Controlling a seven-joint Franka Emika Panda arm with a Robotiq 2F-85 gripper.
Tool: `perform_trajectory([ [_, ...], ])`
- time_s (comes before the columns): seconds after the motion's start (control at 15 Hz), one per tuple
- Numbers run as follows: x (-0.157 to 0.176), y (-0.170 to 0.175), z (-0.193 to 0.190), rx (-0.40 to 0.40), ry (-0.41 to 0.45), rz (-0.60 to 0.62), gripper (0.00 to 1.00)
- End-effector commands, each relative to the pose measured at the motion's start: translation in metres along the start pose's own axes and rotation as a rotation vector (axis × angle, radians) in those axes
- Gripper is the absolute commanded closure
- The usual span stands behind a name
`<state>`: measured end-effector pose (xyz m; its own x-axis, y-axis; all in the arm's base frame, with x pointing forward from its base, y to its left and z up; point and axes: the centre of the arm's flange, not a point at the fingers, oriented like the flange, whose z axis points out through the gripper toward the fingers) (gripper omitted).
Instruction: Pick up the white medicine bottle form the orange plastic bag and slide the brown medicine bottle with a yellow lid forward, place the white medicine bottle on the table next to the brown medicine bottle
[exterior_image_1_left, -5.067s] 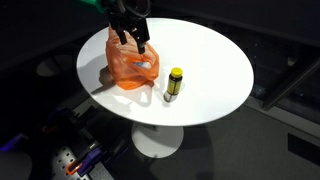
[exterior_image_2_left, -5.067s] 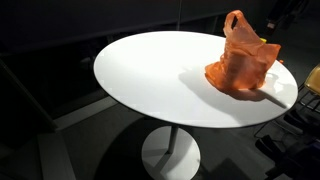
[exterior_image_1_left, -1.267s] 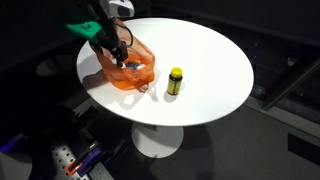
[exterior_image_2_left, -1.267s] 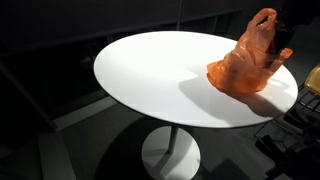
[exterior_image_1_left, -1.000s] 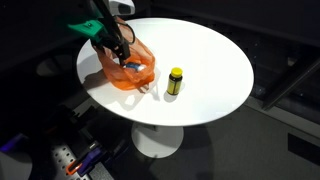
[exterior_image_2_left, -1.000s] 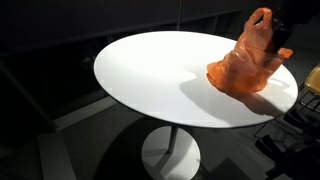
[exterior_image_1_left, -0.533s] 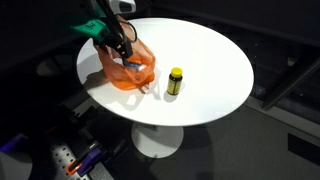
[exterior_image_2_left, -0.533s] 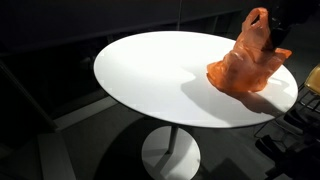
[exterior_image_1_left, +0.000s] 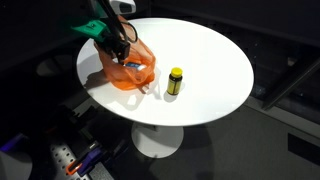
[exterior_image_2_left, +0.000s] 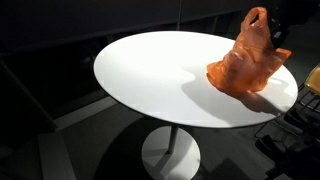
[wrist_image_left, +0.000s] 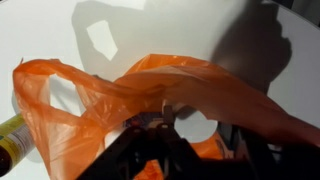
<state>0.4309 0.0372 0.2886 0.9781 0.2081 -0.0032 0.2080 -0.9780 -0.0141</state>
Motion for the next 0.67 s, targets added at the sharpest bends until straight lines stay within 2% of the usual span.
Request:
perform_trajectory([
  [0.0, -0.001, 0.004, -0.01, -0.018, 0.013, 0.017, 0.81],
  [0.6, 0.002, 0.033, -0.087, -0.01, 0.076, 0.085, 0.81],
])
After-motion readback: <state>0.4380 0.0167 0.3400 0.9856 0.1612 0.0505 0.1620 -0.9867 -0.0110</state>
